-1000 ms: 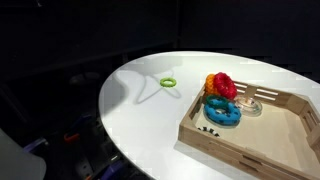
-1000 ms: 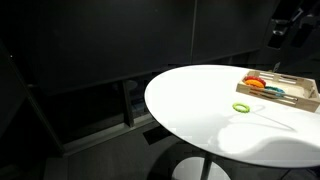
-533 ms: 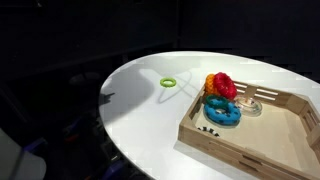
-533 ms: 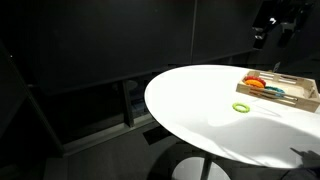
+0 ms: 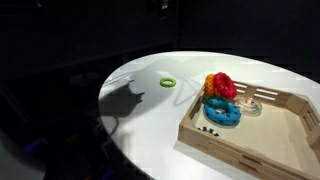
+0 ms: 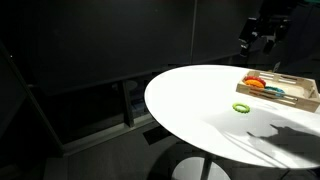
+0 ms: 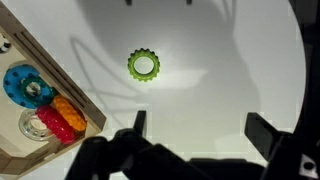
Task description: Put the light green ring on the tray
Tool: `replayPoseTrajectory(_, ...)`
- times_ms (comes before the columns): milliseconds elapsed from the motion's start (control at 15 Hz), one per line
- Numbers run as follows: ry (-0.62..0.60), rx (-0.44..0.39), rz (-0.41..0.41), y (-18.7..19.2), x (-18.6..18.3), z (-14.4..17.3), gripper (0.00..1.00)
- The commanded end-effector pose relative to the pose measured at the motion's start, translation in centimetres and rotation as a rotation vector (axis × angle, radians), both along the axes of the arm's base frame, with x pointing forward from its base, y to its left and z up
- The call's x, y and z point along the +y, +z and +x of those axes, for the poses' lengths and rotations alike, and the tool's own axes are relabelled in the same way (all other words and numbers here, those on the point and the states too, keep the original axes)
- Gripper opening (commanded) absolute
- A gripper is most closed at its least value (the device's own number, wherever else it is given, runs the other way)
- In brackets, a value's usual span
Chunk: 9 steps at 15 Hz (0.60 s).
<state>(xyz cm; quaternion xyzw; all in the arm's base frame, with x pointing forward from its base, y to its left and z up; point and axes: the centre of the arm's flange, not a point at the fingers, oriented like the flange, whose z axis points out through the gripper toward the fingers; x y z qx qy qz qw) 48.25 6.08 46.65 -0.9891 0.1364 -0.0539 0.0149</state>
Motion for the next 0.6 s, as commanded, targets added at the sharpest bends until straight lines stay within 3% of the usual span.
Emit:
replayPoseTrajectory(0, -0.041, -0.003, -0.003, -1.7, -1.5, 1.5, 1.0)
replayPoseTrajectory(533, -0.031, 0.022, 0.01, -2.7, -1.6, 1.3, 1.0)
